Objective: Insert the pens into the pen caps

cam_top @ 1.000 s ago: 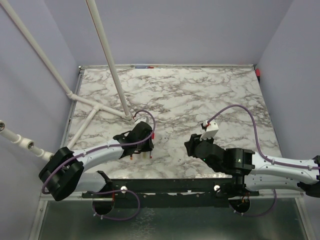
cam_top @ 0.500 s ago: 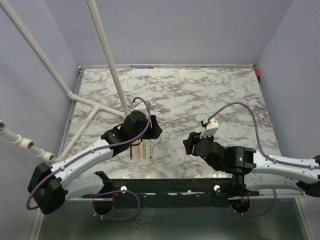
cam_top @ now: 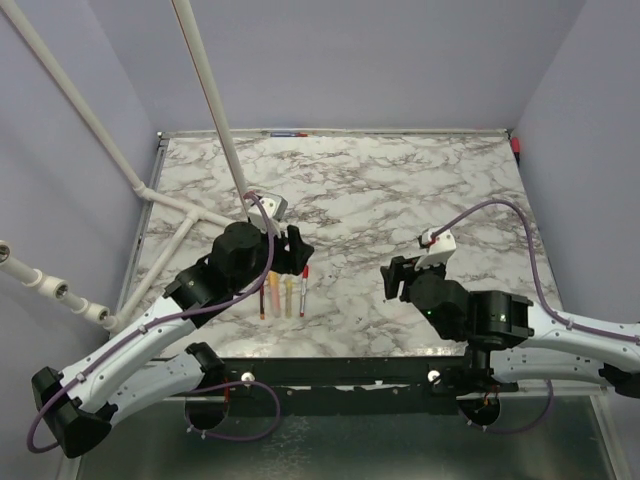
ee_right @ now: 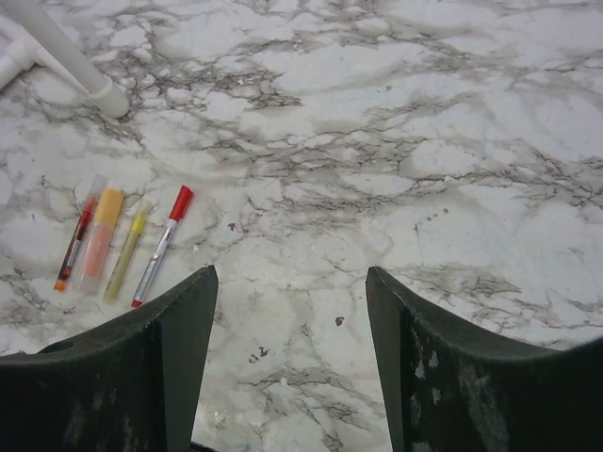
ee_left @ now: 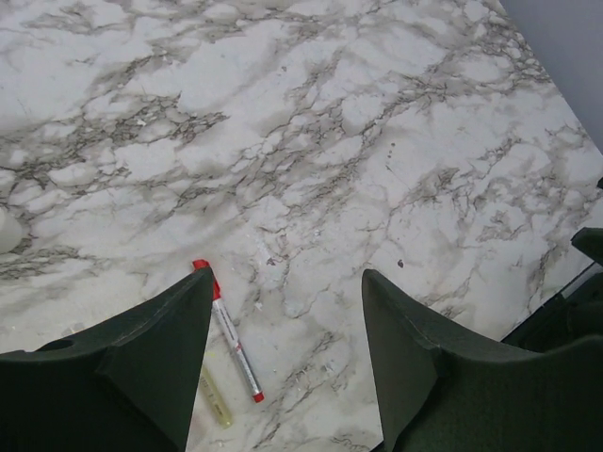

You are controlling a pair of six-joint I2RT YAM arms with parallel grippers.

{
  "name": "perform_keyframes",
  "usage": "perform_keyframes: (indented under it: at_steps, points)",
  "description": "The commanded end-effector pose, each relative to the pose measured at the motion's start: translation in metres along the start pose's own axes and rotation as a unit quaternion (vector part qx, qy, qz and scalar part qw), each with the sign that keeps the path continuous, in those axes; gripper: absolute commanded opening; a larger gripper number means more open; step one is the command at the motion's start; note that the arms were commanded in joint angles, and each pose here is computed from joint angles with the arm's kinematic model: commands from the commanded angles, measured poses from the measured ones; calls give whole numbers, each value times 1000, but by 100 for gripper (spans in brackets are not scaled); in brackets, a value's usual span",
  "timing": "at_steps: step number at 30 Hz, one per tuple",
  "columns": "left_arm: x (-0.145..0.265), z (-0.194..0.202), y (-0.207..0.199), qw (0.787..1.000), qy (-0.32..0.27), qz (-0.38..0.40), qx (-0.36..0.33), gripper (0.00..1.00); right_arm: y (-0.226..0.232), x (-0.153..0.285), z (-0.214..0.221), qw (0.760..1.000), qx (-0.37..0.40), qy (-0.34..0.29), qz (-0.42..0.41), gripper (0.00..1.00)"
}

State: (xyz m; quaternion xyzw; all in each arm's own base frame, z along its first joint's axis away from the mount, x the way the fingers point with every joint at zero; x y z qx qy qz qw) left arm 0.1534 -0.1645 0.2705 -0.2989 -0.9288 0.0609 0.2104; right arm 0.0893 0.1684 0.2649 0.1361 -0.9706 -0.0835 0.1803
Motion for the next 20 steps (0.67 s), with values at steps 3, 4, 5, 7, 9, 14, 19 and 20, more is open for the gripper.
perform_keyframes:
  at_steps: [3, 4, 5, 7, 9, 14, 19, 20]
  points:
    - [23, -9, 8, 998, -26, -23, -46, 65, -12, 11, -28, 999, 0, -49, 18, 68]
    - [25, -7, 9, 998, -27, -22, -47, 66, -13, 11, -29, 999, 2, -51, 17, 68]
    - [28, -6, 9, 998, -32, -21, -47, 66, -14, 12, -29, 999, 1, -53, 15, 68]
    - [31, -2, 12, 998, -36, -24, -47, 66, -14, 13, -30, 998, 0, -57, 7, 69]
    - [34, 1, 13, 998, -39, -25, -47, 66, -14, 12, -29, 998, 0, -58, 1, 69]
    - [37, 2, 13, 998, -43, -17, -49, 66, -12, 9, -26, 998, 8, -60, 1, 69]
    - [36, 3, 14, 998, -40, -20, -51, 69, -6, 7, -25, 998, 16, -54, -5, 69]
    - [37, 3, 15, 998, -41, -25, -50, 69, -5, 5, -24, 998, 18, -52, -6, 70]
Point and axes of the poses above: each gripper's point midway between its finger pads, its own x axis back along the fingers, its own y axis along the line the jaws close on, z = x × y, the point moved 10 cm from there along x, back along the fingers, and after that the axes turned 5 degrees about -x, right-handed, at the moved point
